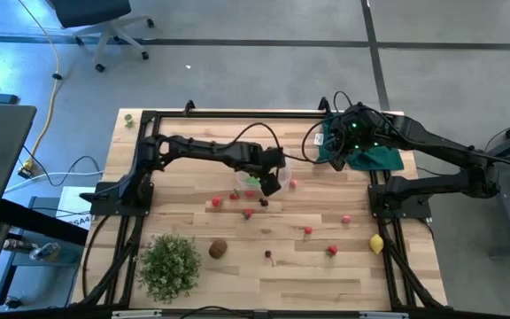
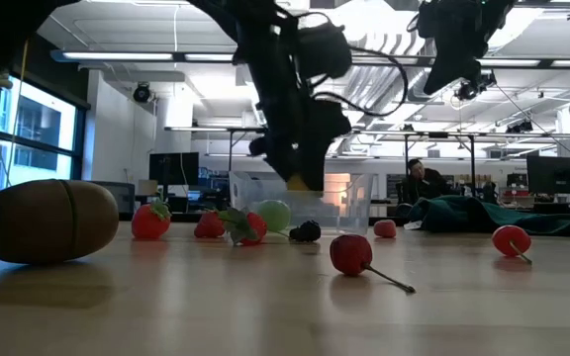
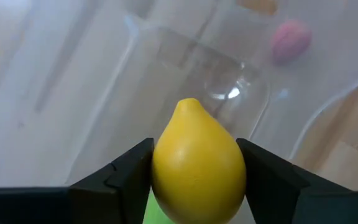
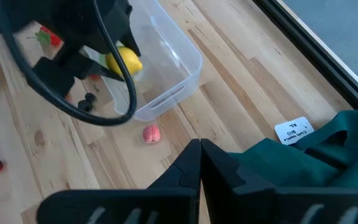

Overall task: Pick and placing Produce into tupperware
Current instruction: Put the yellow lemon into the transparent bin, then put the red strawberry into the transparent bin

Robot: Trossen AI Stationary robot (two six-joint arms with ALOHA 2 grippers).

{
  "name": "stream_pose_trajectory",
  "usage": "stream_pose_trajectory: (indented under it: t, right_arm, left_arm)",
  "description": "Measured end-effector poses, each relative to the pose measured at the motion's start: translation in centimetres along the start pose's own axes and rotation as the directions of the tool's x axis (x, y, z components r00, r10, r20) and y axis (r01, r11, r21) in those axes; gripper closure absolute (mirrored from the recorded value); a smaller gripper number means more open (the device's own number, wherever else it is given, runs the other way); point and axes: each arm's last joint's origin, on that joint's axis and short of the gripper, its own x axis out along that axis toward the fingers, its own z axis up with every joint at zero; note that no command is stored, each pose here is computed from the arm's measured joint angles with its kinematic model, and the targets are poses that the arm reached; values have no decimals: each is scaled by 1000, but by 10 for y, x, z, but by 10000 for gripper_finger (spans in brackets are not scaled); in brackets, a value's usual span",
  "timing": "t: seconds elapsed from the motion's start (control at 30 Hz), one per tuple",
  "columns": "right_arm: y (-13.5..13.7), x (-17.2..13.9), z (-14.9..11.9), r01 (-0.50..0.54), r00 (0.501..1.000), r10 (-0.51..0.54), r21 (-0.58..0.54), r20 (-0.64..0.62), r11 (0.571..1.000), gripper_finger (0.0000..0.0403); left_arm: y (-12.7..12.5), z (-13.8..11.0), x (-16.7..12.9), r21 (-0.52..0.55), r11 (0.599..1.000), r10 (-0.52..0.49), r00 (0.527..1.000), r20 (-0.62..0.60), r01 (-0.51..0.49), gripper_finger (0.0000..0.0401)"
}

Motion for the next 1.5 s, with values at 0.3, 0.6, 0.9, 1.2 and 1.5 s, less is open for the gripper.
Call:
stream_pose_trajectory:
  t: [0.3,0.6,0.9,1.2,1.5]
  right_arm:
    - [0,0,0,0,1000,0,0,0,1000,402]
    - [0,0,0,0,1000,0,0,0,1000,402]
    - [0,0,0,0,1000,0,0,0,1000,402]
    - [0,0,0,0,1000,0,0,0,1000,402]
    - [0,0,0,0,1000,0,0,-1,1000,402]
  left_arm:
    - [-1,-2,10,4,1000,21,1000,-8,-21,203]
    - [-5,-3,8,84,990,114,993,22,-116,185]
    - [-7,-4,7,104,982,156,987,38,-159,205]
    - [-7,-4,6,134,973,186,981,47,-190,177]
    - [-7,-4,6,140,974,174,984,46,-179,183]
